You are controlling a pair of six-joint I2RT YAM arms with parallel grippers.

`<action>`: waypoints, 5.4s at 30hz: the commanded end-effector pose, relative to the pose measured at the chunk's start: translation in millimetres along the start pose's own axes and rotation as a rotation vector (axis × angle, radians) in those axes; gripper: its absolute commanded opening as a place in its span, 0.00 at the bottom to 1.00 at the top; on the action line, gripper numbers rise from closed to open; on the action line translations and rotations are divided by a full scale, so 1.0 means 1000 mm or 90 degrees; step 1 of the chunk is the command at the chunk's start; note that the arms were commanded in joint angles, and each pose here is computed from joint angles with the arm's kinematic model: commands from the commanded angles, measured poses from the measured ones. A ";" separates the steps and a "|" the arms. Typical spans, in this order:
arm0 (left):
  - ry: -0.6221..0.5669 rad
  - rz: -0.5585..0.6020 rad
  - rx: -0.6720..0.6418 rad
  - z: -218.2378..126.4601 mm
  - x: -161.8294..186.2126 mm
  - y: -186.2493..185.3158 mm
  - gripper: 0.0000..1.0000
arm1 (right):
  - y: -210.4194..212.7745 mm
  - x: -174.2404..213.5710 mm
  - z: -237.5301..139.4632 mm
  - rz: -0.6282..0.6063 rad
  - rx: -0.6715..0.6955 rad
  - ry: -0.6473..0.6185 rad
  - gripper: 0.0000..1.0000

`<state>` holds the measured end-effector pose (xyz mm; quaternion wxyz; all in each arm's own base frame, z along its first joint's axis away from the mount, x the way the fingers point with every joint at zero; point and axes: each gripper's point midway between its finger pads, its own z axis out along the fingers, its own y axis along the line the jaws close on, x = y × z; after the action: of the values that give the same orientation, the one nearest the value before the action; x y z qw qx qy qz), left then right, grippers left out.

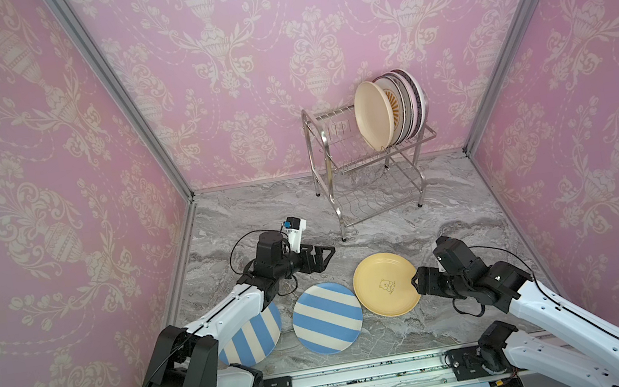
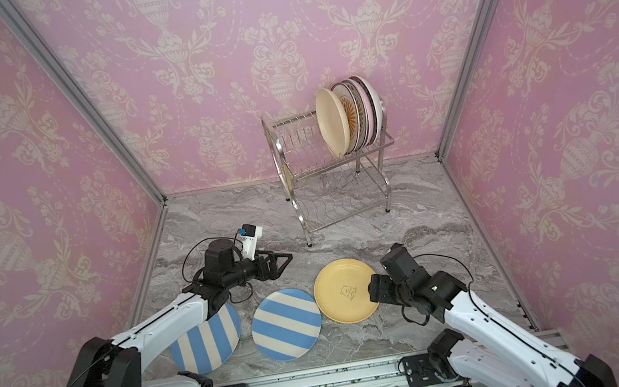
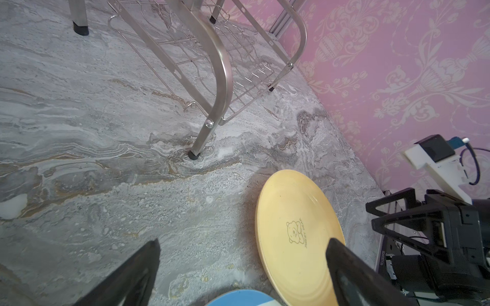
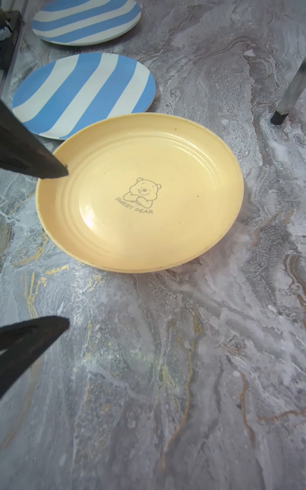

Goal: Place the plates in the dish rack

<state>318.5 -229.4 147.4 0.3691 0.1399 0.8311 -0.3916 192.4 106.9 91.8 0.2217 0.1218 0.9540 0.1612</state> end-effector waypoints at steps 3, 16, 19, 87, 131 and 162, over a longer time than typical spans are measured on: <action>0.010 -0.013 0.040 0.013 0.010 -0.011 0.99 | 0.007 0.010 0.013 0.048 -0.051 0.024 0.84; 0.057 -0.039 0.076 0.028 0.049 -0.023 0.99 | -0.006 0.017 0.031 0.070 -0.051 0.037 0.76; 0.066 -0.043 0.081 0.030 0.053 -0.024 0.99 | -0.009 0.018 0.037 0.074 -0.051 0.040 0.76; 0.244 0.040 0.133 0.103 0.102 -0.070 0.99 | -0.027 0.007 0.065 0.127 -0.077 -0.036 0.09; -0.226 0.125 0.108 -0.011 -0.134 -0.034 0.99 | 0.192 -0.366 -0.286 -0.241 0.119 -0.684 0.00; -0.212 0.025 0.051 -0.042 -0.116 0.009 0.99 | 0.257 -0.413 -0.231 -0.394 0.551 -0.790 0.00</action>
<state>389.0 -183.3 245.4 0.5126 0.0919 0.7402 -0.4253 499.3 172.9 509.9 0.6617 -0.0488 0.6436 -0.3815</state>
